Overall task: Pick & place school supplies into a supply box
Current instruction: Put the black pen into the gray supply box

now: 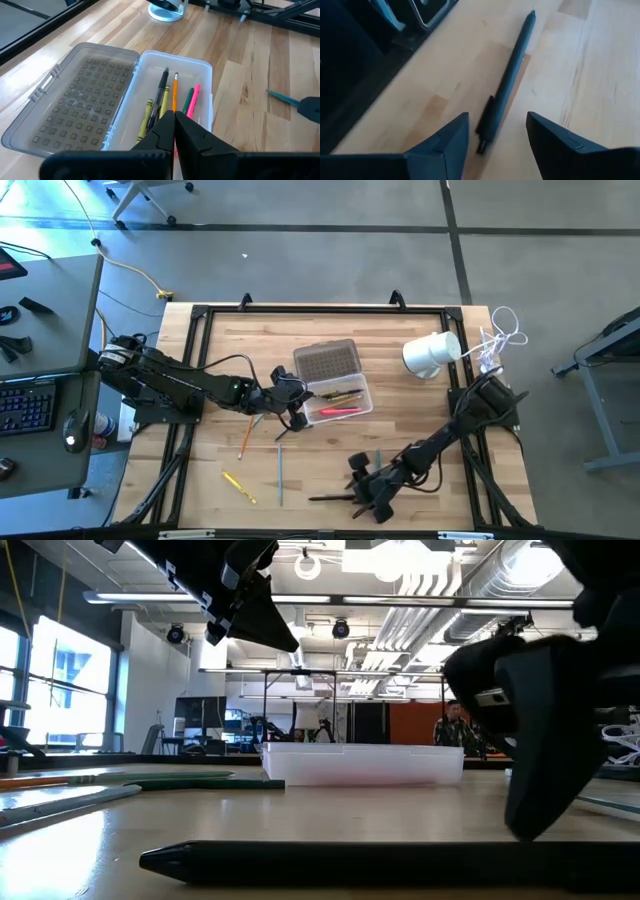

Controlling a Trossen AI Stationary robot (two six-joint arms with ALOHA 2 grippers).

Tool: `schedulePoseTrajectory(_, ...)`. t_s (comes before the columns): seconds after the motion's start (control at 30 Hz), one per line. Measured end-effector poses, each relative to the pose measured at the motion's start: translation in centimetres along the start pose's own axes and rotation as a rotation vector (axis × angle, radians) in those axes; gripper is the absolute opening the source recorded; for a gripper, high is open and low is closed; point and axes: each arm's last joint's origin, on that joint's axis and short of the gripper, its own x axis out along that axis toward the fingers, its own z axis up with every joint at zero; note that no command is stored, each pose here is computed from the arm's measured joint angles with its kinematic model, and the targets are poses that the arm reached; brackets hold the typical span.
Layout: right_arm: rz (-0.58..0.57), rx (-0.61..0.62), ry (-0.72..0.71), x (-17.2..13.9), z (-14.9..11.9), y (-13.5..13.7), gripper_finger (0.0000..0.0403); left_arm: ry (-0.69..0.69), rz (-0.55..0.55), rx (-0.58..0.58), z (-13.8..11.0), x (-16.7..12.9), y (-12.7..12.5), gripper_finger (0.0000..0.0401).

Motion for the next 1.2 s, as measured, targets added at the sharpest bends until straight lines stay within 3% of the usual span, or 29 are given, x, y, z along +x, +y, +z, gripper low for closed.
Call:
schedulePoseTrajectory(0.47, -0.055, 0.020, 0.085, 1.2, -1.0, -2.8, 0.0167, 0.000, 0.000, 0.000, 0.0, 0.0, 0.0, 0.0046)
schedulePoseTrajectory(1.0, -0.122, 0.125, 0.093, 1.5, -1.0, -6.7, 0.0035, 0.002, -0.002, 0.000, 0.0, 0.0, 0.0, 0.0046)
schedulePoseTrajectory(1.2, -0.144, 0.136, 0.039, 1.5, -0.5, -7.2, 0.0010, 0.002, -0.003, 0.000, 0.0, 0.0, 0.0, 0.0046)
